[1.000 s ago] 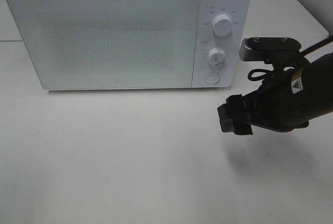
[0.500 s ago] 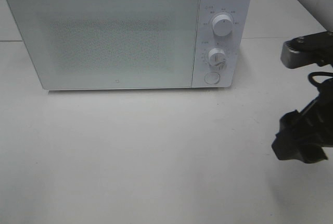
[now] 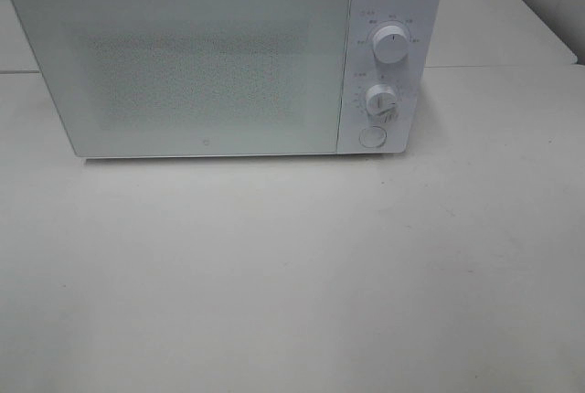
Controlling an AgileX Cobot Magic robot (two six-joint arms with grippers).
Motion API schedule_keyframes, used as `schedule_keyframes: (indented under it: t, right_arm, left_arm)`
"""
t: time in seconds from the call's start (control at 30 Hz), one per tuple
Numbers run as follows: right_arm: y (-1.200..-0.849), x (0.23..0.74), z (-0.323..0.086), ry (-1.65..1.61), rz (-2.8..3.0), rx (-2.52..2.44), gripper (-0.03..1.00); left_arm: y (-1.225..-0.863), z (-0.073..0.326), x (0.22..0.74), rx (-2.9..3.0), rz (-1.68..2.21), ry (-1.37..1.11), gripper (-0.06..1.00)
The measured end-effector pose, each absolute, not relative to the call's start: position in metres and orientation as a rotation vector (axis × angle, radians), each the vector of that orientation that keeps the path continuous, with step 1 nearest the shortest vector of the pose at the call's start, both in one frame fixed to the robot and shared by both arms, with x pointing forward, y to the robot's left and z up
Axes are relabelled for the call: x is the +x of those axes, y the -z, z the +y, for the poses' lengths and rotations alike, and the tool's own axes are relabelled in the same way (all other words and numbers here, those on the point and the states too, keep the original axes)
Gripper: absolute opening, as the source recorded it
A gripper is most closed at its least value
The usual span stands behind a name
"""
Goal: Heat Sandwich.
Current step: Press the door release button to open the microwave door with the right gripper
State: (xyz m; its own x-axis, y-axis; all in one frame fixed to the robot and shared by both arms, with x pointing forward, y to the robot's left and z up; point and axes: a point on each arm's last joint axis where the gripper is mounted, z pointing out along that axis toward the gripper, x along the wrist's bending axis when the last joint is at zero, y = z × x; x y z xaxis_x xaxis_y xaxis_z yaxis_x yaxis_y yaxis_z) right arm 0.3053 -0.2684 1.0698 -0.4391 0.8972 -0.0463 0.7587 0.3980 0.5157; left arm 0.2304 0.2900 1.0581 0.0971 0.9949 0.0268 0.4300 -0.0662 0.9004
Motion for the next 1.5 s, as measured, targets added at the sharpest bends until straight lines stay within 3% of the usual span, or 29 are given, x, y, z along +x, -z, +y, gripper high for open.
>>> schedule_keyframes:
  t: [0.4,1.07,1.5]
  right_arm:
    - [-1.061,0.264,-0.295,-0.797,2.097,1.453,0.76]
    - [-1.049,0.232,-0.304,-0.905,1.608,1.543,0.76]
    - [-1.049,0.232,-0.304,-0.902,1.597,1.548,0.75]
  left_arm:
    - [-1.058,0.29,0.23,1.609,1.435,-0.931,0.97]
    - [-1.058,0.29,0.23,1.609,1.435,-0.931,0.97]
    - [-1.058,0.29,0.23,1.609,1.435,-0.931,0.97]
